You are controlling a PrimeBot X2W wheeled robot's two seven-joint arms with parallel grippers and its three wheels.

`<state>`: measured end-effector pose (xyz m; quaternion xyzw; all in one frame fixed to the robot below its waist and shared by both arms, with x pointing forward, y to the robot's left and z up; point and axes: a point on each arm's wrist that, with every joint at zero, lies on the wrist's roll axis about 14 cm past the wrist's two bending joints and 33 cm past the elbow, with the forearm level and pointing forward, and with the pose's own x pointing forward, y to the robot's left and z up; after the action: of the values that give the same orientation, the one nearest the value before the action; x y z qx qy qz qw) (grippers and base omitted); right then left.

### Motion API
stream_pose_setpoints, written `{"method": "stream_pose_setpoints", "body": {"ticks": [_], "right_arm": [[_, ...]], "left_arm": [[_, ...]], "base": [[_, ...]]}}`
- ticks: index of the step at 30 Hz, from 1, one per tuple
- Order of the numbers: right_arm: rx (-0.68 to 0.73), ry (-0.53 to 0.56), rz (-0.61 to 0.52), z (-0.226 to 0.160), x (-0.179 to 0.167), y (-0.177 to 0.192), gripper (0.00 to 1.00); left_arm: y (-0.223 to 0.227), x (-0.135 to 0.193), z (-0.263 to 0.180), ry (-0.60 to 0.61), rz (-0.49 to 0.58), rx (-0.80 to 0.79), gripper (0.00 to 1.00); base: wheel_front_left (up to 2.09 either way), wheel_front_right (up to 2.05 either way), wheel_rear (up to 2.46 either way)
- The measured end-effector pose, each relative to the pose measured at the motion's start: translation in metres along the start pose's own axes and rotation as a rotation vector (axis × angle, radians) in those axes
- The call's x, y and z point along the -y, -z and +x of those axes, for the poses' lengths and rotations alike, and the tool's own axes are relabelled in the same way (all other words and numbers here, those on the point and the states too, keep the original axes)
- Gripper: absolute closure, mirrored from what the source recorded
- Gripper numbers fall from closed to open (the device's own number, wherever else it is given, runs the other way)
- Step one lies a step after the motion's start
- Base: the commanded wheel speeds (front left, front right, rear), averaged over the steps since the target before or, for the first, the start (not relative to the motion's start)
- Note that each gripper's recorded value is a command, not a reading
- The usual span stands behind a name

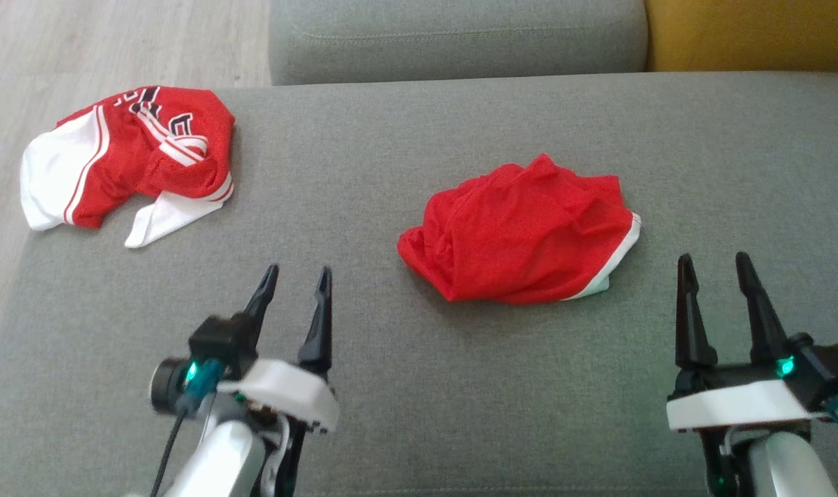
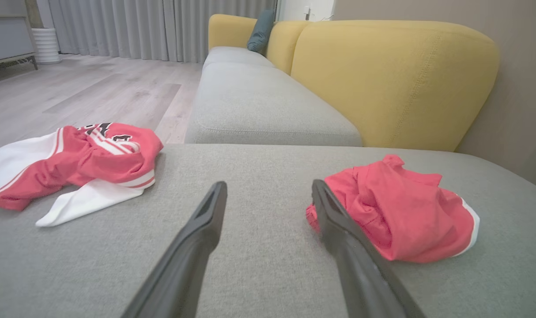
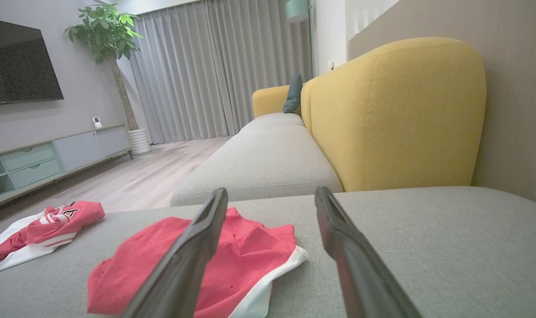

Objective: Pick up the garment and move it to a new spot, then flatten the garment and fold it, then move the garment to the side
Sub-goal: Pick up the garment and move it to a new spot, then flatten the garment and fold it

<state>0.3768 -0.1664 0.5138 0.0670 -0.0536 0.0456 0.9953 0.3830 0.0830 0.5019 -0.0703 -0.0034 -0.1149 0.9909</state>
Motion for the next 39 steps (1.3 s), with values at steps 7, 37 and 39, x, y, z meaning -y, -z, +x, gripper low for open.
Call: {"method": "stream_pose_setpoints", "body": {"ticks": [7, 37, 39], "right_arm": [[-0.041, 0.009, 0.013, -0.010, 0.002, 0.012, 0.00], [-0.102, -0.028, 0.000, -0.006, -0.009, 0.033, 0.00], [-0.124, -0.050, -0.017, -0.004, -0.015, 0.040, 0.00]], "left_arm": [[0.008, -0.014, -0.024, -0.070, -0.011, -0.011, 0.00], [0.015, -0.021, -0.022, -0.085, -0.011, -0.017, 0.00], [0.017, -0.023, -0.022, -0.093, -0.016, -0.025, 0.00]], "base": [[0.00, 0.00, 0.00], [0.00, 0.00, 0.00], [0.00, 0.00, 0.00]]}}
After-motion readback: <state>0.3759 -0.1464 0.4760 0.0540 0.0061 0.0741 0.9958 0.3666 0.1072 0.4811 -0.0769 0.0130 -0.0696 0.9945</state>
